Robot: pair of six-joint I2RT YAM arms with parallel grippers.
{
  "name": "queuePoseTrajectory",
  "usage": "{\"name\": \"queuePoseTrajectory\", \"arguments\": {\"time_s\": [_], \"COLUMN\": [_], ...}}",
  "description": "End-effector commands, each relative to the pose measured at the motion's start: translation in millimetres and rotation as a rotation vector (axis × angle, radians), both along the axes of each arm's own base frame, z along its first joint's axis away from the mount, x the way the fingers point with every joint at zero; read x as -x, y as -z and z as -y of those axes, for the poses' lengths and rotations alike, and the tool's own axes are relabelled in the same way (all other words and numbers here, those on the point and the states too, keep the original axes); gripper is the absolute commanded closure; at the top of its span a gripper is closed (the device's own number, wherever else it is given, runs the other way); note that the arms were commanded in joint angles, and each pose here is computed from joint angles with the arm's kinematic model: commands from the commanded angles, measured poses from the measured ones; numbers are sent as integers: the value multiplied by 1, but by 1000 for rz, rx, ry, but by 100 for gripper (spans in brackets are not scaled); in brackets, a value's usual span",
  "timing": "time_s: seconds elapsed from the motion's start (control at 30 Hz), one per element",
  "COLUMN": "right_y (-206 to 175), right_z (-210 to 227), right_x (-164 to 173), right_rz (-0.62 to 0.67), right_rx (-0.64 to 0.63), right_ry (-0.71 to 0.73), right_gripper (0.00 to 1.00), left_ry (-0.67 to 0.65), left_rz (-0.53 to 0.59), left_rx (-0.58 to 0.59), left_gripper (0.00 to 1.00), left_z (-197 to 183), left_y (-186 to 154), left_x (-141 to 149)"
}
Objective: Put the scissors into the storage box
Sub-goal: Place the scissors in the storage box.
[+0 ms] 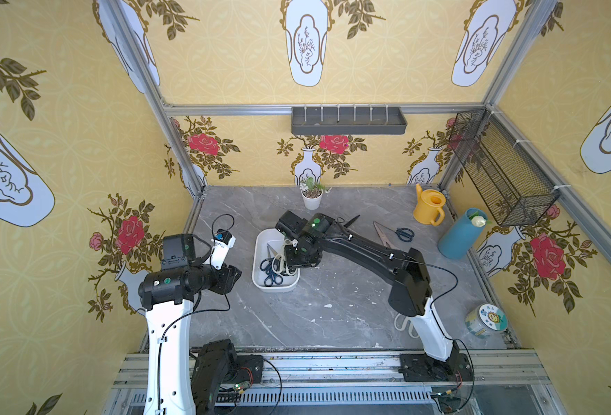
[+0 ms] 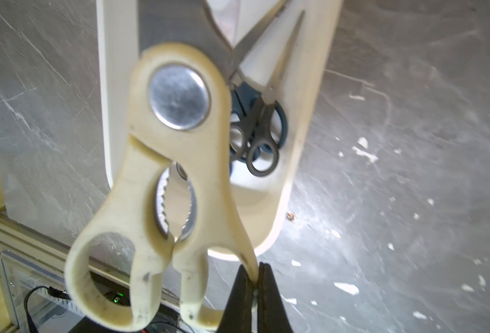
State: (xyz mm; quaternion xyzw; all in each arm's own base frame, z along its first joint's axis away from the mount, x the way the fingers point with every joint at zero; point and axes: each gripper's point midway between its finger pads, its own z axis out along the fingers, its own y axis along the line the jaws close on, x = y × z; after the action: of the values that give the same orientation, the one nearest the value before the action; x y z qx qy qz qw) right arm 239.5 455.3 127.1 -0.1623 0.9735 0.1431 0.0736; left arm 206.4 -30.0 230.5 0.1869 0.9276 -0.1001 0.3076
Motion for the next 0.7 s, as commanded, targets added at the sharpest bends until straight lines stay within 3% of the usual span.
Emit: {"name": "queuePoseTrajectory", "arguments": {"time_s": [0.0,0.37,0.53,0.67], "right_y": [18,81,81,58], "right_z": [-12,-24,-25,-27], "right_x": [-9,-14,-14,-19], "right_rz": [-7,-57,-56,-32], "right_rx": [21,24,15,-21], "right_ry": [-25,11,8,5], "right_gripper": [96,89,79,72], "left_ry": [-14,-73,-74,-81], "left_rz": [12,-18,-43,-47], "left_rx": [36,157,159,158], "left_gripper": [44,44,44,45], "left_z": [1,7,7,6], "left_y": [-2,4,12,12], "left_x": [-12,-38,-37,-36]}}
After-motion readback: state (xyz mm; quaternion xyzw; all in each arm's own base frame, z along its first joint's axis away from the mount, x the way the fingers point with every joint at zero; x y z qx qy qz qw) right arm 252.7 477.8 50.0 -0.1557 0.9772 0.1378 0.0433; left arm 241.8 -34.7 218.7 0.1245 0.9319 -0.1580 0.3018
